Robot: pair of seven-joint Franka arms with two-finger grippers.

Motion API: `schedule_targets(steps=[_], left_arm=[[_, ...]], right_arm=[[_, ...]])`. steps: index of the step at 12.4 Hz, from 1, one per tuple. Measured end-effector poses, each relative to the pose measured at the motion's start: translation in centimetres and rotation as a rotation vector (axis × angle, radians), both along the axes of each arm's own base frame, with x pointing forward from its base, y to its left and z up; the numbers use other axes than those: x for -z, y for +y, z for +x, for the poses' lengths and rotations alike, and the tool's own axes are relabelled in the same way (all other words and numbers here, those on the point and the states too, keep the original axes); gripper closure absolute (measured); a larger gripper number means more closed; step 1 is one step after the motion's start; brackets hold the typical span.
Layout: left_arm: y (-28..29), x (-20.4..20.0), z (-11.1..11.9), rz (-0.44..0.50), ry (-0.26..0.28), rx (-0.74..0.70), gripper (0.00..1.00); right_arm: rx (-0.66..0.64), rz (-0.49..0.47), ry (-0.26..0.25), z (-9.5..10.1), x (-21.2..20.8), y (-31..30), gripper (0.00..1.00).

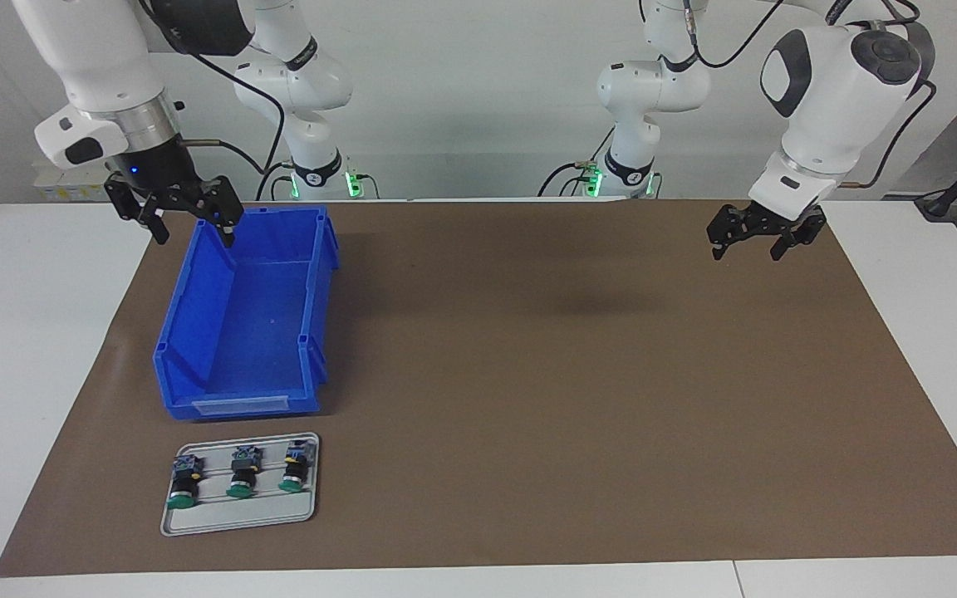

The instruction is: Place and press button with both arms

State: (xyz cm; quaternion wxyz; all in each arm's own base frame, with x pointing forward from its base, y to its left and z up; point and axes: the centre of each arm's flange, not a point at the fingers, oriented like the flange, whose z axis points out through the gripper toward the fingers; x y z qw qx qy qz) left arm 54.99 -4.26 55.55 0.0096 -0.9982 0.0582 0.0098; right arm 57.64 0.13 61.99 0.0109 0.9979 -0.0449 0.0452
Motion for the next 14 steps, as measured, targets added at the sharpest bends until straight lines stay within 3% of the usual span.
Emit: schedule_targets(steps=[4, 9, 14], left_arm=[[0.0, 0.0, 0.0, 0.0, 0.0, 0.0, 0.0], [0.0, 0.0, 0.0, 0.0, 0.0, 0.0, 0.0], [0.0, 0.0, 0.0, 0.0, 0.0, 0.0, 0.0]], right_arm=[[0.007, -0.005, 0.001, 5.7, 5.7, -1.1, 0.06], [0.001, -0.006, -0.039, 13.6, 13.6, -1.3, 0.06], [0.002, -0.009, -0.033, 17.2, 21.6, -2.6, 0.07]])
